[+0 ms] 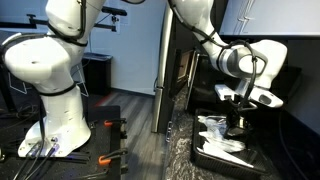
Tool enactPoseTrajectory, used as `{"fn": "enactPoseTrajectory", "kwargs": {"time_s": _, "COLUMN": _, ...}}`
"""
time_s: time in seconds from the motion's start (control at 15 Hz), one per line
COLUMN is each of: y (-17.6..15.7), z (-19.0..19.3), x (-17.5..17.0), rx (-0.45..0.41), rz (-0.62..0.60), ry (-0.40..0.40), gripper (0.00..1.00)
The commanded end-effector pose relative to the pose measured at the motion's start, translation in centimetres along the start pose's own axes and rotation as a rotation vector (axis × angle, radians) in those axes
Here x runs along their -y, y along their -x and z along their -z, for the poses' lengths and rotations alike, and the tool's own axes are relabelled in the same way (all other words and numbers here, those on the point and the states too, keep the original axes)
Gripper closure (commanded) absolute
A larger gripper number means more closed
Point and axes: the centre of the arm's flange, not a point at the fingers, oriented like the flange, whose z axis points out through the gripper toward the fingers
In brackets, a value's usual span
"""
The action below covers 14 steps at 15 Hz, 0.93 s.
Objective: Pick a fork from the rack and put it on the counter
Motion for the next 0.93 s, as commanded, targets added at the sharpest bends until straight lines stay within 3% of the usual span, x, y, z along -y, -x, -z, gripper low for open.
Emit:
{"fn": "enactPoseTrajectory", "kwargs": {"time_s": 0.0, "y": -0.1, "z": -0.1, "x": -0.1, "rx": 0.014, "rz": -0.009, "ry": -0.011, "gripper": 0.99}}
{"fn": "enactPoseTrajectory", "kwargs": {"time_s": 0.2, "y": -0.5, "z": -1.0, "x": 0.1, "rx": 0.032, "rz": -0.008, "ry": -0.010, "gripper": 1.00}}
{"fn": "enactPoseTrajectory", "kwargs": {"time_s": 0.4, "y": -0.8, "z": -2.1, "x": 0.6, "rx": 0.049, "rz": -0.005, "ry": -0.006, "gripper": 0.75}}
{"fn": "enactPoseTrajectory", "kwargs": {"time_s": 0.67, "y": -1.2, "z": -2.7, "x": 1.3, "rx": 0.056, "rz": 0.001, "ry": 0.001, "gripper": 0.55}}
{"fn": "enactPoseTrajectory", "kwargs": {"time_s": 0.8, "y": -1.3, "z": -2.5, "x": 1.4, "rx": 0.049, "rz": 0.003, "ry": 0.001, "gripper": 0.64}}
{"fn": "enactPoseTrajectory", "kwargs": {"time_s": 0.87, "y": -1.3, "z": -2.3, "x": 1.4, "rx": 0.046, "rz": 0.002, "ry": 0.001, "gripper": 0.63}}
